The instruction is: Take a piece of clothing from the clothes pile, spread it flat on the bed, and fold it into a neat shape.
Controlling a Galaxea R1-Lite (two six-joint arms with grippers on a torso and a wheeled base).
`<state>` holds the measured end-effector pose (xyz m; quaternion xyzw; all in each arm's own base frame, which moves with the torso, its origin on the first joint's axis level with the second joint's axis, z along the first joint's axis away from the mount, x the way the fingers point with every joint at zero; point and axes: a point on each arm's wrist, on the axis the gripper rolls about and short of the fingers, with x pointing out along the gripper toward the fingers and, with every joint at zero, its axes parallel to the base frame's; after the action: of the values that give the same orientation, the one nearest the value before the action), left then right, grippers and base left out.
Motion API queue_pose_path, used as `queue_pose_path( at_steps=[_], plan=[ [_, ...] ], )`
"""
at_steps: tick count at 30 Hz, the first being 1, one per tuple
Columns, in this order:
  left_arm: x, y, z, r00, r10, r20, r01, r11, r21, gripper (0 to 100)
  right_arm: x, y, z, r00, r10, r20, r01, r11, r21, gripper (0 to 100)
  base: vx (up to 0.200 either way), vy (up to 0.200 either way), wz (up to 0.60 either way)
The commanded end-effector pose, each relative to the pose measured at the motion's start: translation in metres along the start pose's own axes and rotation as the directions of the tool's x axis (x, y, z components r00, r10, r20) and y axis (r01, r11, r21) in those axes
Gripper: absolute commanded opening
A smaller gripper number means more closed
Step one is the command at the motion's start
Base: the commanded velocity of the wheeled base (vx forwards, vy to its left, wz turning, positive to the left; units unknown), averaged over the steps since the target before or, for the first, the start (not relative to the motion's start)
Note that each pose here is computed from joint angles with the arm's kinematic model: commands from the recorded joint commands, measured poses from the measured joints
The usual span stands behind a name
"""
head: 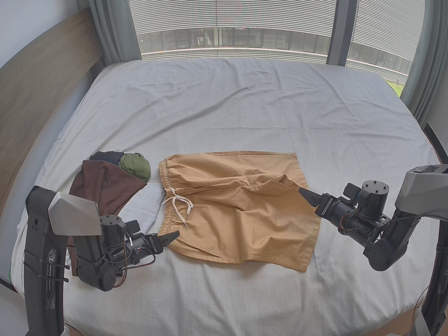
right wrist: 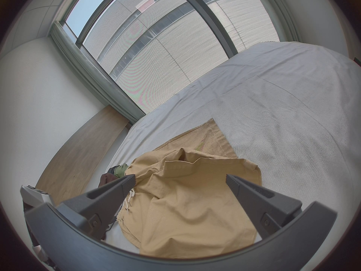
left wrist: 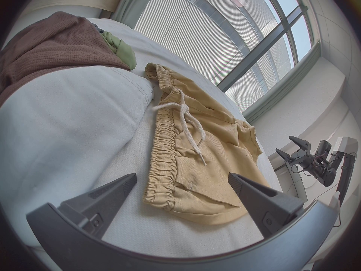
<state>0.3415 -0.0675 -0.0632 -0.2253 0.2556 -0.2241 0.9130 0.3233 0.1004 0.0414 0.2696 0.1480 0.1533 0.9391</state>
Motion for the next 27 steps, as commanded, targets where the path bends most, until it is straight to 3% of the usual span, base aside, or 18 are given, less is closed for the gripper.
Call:
queue_pose_path(
  at_steps=[1, 7, 13, 18, 27],
  plan=[
    [0.001, 0.002, -0.003, 1.000, 0.003, -0.008, -0.003, 1.000, -0.004, 0, 0.000, -0.001, -0.001, 1.000, -0.002, -0.005, 0.002, 1.000, 0.000, 100, 0.000, 0.000, 0.00],
    [0.002, 0.002, -0.002, 1.000, 0.000, -0.001, 0.000, 1.000, -0.002, 0, -0.004, -0.005, -0.006, 0.999, -0.019, -0.032, 0.019, 1.000, 0.001, 100, 0.000, 0.000, 0.00],
    [-0.006, 0.004, 0.015, 0.999, 0.009, 0.053, -0.010, 1.000, 0.009, 0, -0.018, -0.015, -0.026, 0.985, -0.058, -0.160, 0.060, 0.998, 0.008, 100, 0.000, 0.000, 0.00],
    [-0.009, 0.005, 0.020, 0.998, 0.010, 0.068, -0.011, 1.000, 0.012, 0, -0.026, -0.023, -0.042, 0.951, -0.120, -0.287, 0.129, 0.992, 0.013, 100, 0.000, 0.000, 0.00],
    [-0.008, 0.004, 0.022, 0.997, 0.008, 0.073, -0.009, 1.000, 0.015, 0, -0.031, -0.032, -0.066, 0.901, -0.173, -0.399, 0.190, 0.982, 0.002, 100, 0.000, 0.000, 0.00]
  ],
)
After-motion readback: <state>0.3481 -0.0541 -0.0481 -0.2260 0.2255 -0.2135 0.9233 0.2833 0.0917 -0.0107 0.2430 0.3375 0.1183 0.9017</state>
